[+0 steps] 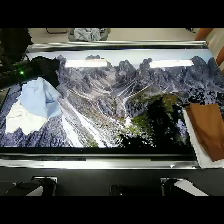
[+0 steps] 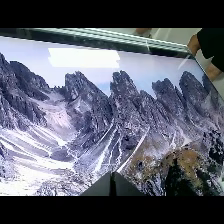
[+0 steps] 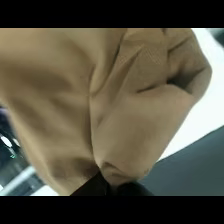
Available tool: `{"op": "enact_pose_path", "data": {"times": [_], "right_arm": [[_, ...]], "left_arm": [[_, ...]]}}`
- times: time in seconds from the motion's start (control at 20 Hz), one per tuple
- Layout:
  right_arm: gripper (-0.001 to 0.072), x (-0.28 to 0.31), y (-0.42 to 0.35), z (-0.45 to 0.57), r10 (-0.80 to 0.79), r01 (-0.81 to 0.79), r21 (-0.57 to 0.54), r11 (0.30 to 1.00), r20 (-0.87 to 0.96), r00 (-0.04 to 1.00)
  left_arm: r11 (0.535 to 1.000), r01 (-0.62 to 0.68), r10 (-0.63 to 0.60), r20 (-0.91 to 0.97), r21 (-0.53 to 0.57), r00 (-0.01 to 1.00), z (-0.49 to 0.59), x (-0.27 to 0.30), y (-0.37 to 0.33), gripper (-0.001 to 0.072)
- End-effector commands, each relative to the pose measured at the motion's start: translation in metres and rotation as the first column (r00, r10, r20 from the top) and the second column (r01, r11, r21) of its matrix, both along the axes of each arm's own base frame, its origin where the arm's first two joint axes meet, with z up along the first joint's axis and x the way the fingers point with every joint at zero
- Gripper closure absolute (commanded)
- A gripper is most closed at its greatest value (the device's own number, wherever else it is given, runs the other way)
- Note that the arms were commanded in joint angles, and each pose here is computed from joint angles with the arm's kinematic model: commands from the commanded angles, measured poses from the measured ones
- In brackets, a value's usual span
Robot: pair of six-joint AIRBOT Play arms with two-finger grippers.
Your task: Fold the shirts.
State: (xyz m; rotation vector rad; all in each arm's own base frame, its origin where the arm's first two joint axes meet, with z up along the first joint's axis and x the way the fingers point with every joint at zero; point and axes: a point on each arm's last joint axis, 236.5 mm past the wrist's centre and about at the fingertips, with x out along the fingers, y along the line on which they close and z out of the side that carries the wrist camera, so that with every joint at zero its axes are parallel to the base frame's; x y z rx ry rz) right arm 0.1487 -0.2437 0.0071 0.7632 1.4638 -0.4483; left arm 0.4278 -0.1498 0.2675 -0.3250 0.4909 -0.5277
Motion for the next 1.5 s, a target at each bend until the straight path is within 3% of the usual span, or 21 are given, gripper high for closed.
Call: {"op": "enact_pose_path", "data": {"times": [0.0,0.1,0.15,0.2,0.25,0.3,0.35,0.45,0.5,0.6,0.65,0.7,0.8,0.85,0.9,0.95,1.0,1.1,1.3,1.45], "right_arm": [[0.0667,-0.022,0.003,-0.037,-0.023,0.021,-0.018,1.0,-0.083,0.996],[0.0665,-0.024,0.008,-0.045,-0.05,0.05,-0.006,0.999,-0.093,0.994],[0.0612,-0.025,0.011,-0.047,-0.068,0.068,0.002,0.998,-0.101,0.993],[0.0381,-0.026,0.011,-0.047,-0.067,0.068,0.006,0.998,-0.103,0.992],[0.0099,-0.025,0.01,-0.044,-0.026,0.026,-0.002,1.0,-0.092,0.995],[0.0021,-0.022,0.001,-0.034,0.033,-0.036,-0.045,0.998,-0.065,0.997],[0.0021,-0.016,-0.015,-0.017,0.055,-0.059,-0.118,0.991,-0.04,0.998],[0.0021,0.018,-0.072,0.049,0.06,-0.021,-0.376,0.926,0.09,0.994],[0.0027,0.048,-0.1,0.1,0.111,0.004,-0.534,0.846,0.183,0.977],[0.0031,0.122,-0.109,0.204,0.37,-0.038,-0.79,0.612,0.243,0.897],[0.0031,0.16,-0.087,0.237,0.501,-0.08,-0.853,0.516,0.225,0.835],[0.003,0.196,-0.052,0.25,0.607,-0.13,-0.874,0.468,0.211,0.766],[0.0029,0.249,0.048,0.223,0.764,-0.326,-0.82,0.47,0.193,0.615],[0.0025,0.259,0.091,0.194,0.79,-0.429,-0.753,0.499,0.191,0.583],[0.002,0.259,0.132,0.158,0.804,-0.542,-0.655,0.528,0.18,0.566],[0.002,0.254,0.166,0.124,0.831,-0.653,-0.547,0.523,0.16,0.532],[0.0017,0.243,0.199,0.091,0.86,-0.756,-0.419,0.502,0.154,0.486],[0.0018,0.218,0.236,0.044,0.887,-0.86,-0.22,0.459,0.164,0.432],[0.002,0.216,0.234,0.025,0.889,-0.863,-0.216,0.458,0.138,0.437],[0.0021,0.216,0.232,0.024,0.89,-0.862,-0.219,0.456,0.132,0.437]], "left_arm": [[1.0,-0.002,0.002,0.001,-0.001,1.0,0.0,0.0,0.0,0.0676],[1.0,-0.002,0.002,0.001,-0.001,1.0,0.0,0.0,0.0,0.0676],[1.0,-0.003,0.003,0.002,-0.002,1.0,0.001,0.001,0.0,0.0675],[1.0,-0.007,0.007,0.005,-0.006,1.0,0.002,0.001,0.001,0.0676],[1.0,-0.013,0.013,0.013,-0.009,1.0,0.004,0.002,0.002,0.0676],[1.0,-0.018,0.019,0.023,-0.012,1.0,0.007,0.003,0.003,0.0676],[1.0,-0.019,0.019,0.038,-0.013,0.999,0.014,0.004,0.003,0.0676],[0.999,-0.026,0.028,0.094,-0.019,0.995,0.038,0.005,0.004,0.0677],[0.999,-0.043,0.043,0.136,0.001,0.99,0.052,0.007,0.009,0.0679],[0.985,-0.116,0.093,0.169,0.13,0.981,0.055,0.023,0.028,0.068],[0.964,-0.17,0.147,0.123,0.205,0.982,0.04,0.035,0.043,0.068],[0.935,-0.2,0.194,0.051,0.292,0.98,0.013,0.046,0.056,0.068],[0.874,-0.183,0.281,-0.16,0.451,0.946,-0.067,0.052,0.079,0.0658],[0.862,-0.135,0.307,-0.293,0.488,0.905,-0.109,0.044,0.083,0.0443],[0.858,-0.067,0.338,-0.46,0.51,0.821,-0.155,0.023,0.086,0.0082],[0.848,0.041,0.34,-0.602,0.529,0.723,-0.195,-0.008,0.087,0.0023],[0.842,0.152,0.313,-0.698,0.518,0.645,-0.225,-0.036,0.083,0.0023],[0.845,0.198,0.282,-0.728,0.497,0.624,-0.255,-0.062,0.075,0.0034],[0.863,0.104,0.28,-0.64,0.495,0.716,-0.252,-0.052,0.067,0.0039],[0.861,0.11,0.277,-0.64,0.496,0.716,-0.253,-0.052,0.067,0.0038]]}}
